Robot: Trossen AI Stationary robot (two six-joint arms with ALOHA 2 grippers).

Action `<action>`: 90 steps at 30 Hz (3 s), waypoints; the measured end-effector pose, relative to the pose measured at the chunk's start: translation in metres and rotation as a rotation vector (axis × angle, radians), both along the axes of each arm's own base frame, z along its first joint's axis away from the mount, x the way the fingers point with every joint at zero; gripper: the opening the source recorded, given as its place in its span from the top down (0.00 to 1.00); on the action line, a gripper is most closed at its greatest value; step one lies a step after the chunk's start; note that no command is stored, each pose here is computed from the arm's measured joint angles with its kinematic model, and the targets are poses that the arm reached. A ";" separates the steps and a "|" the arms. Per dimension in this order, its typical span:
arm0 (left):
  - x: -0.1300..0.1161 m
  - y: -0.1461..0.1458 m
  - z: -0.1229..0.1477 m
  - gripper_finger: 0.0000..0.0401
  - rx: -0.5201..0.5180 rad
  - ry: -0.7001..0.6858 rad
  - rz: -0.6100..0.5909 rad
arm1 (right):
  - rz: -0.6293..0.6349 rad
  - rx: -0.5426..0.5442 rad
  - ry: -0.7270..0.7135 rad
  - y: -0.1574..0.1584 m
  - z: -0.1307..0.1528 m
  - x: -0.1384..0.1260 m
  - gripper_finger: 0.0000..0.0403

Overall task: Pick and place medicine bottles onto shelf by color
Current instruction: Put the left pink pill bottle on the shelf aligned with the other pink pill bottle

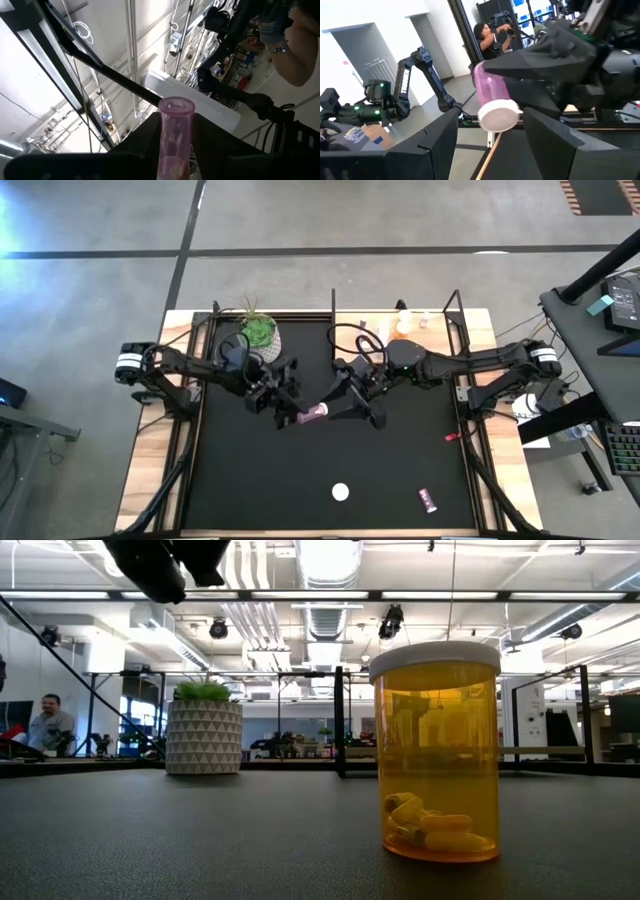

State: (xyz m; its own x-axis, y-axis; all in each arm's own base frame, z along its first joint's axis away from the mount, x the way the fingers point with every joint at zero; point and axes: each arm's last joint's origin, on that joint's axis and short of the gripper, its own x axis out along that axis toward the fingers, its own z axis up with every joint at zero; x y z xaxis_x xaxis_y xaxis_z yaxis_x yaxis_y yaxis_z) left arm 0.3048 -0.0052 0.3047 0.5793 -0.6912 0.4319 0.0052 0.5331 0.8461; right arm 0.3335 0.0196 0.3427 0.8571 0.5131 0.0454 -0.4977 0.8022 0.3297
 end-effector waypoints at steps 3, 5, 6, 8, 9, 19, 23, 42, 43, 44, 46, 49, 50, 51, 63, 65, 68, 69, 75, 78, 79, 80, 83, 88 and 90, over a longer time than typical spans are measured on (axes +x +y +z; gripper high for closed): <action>0.000 0.001 0.001 0.81 -0.001 -0.003 0.002 | 0.001 0.000 -0.003 0.000 0.000 0.000 0.47; 0.000 0.001 0.001 0.81 -0.001 -0.002 0.001 | 0.000 0.000 -0.003 0.000 0.000 0.000 0.47; 0.000 0.001 0.001 0.81 -0.001 -0.002 0.001 | 0.000 0.000 -0.005 0.000 0.001 0.000 0.47; 0.000 0.001 0.001 0.81 -0.001 -0.002 0.003 | 0.000 0.000 -0.006 0.000 0.001 0.000 0.47; 0.000 0.001 0.001 0.81 -0.001 -0.002 0.004 | 0.000 0.000 -0.006 0.000 0.001 0.000 0.47; 0.000 0.003 0.002 0.81 -0.011 -0.001 0.016 | -0.003 0.004 -0.035 0.000 0.003 0.000 0.47; 0.001 0.008 0.004 0.81 -0.026 -0.005 0.046 | -0.012 0.002 -0.038 -0.001 0.004 0.000 0.47; 0.005 0.011 0.005 0.81 -0.035 0.029 0.065 | -0.038 -0.004 -0.027 -0.001 0.002 0.000 0.56; 0.005 0.011 0.005 0.81 -0.035 0.029 0.065 | -0.038 -0.004 -0.024 -0.001 0.002 0.000 0.57; 0.005 0.011 0.005 0.81 -0.035 0.029 0.064 | -0.038 -0.004 -0.024 -0.001 0.002 0.000 0.58; 0.005 0.011 0.005 0.81 -0.035 0.028 0.064 | -0.038 -0.003 -0.024 -0.001 0.002 0.000 0.60; 0.005 0.011 0.005 0.81 -0.035 0.029 0.064 | -0.038 0.000 -0.022 -0.001 0.002 0.000 0.64; 0.005 0.011 0.005 0.81 -0.035 0.029 0.064 | -0.038 0.000 -0.022 -0.001 0.002 0.000 0.65; 0.005 0.011 0.005 0.81 -0.035 0.028 0.064 | -0.038 0.000 -0.021 -0.001 0.002 0.000 0.67; 0.005 0.011 0.005 0.81 -0.039 0.032 0.063 | -0.037 -0.003 -0.021 -0.001 0.002 0.000 0.74; 0.005 0.011 0.005 0.81 -0.074 0.058 0.057 | -0.035 -0.002 -0.019 -0.001 0.002 0.000 0.74; 0.005 0.012 0.007 0.79 -0.175 0.120 0.041 | -0.035 -0.002 -0.017 -0.001 0.002 0.000 0.74; 0.005 0.012 0.007 0.77 -0.203 0.138 0.036 | -0.036 -0.002 -0.016 -0.001 0.002 0.000 0.74; 0.007 0.014 0.006 0.62 -0.279 0.200 0.038 | -0.036 -0.004 -0.015 -0.002 0.002 0.000 0.74; 0.010 0.015 0.002 0.54 -0.289 0.243 0.053 | -0.032 -0.004 -0.007 -0.001 0.001 0.000 0.74; 0.010 0.015 0.001 0.51 -0.292 0.255 0.060 | -0.028 -0.004 -0.006 -0.001 0.001 -0.001 0.74; 0.011 0.016 0.000 0.49 -0.300 0.270 0.071 | -0.027 -0.004 -0.006 -0.001 0.001 -0.001 0.74; 0.014 0.018 -0.003 0.45 -0.369 0.299 0.159 | -0.033 -0.005 0.000 -0.001 0.004 -0.004 0.74; 0.015 0.028 -0.006 0.42 -0.533 0.354 0.412 | -0.151 -0.039 0.049 -0.013 0.012 -0.019 0.74; 0.017 0.031 -0.014 0.42 -0.555 0.429 0.482 | -0.234 -0.082 0.115 -0.019 0.009 -0.025 0.74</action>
State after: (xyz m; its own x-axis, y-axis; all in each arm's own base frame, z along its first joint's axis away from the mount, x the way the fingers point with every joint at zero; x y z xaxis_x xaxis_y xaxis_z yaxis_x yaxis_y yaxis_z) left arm 0.3213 0.0257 0.2910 0.9471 -0.0799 0.3108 -0.0683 0.8962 0.4384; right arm 0.3088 0.0003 0.3513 0.9500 0.2981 -0.0932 -0.2583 0.9175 0.3025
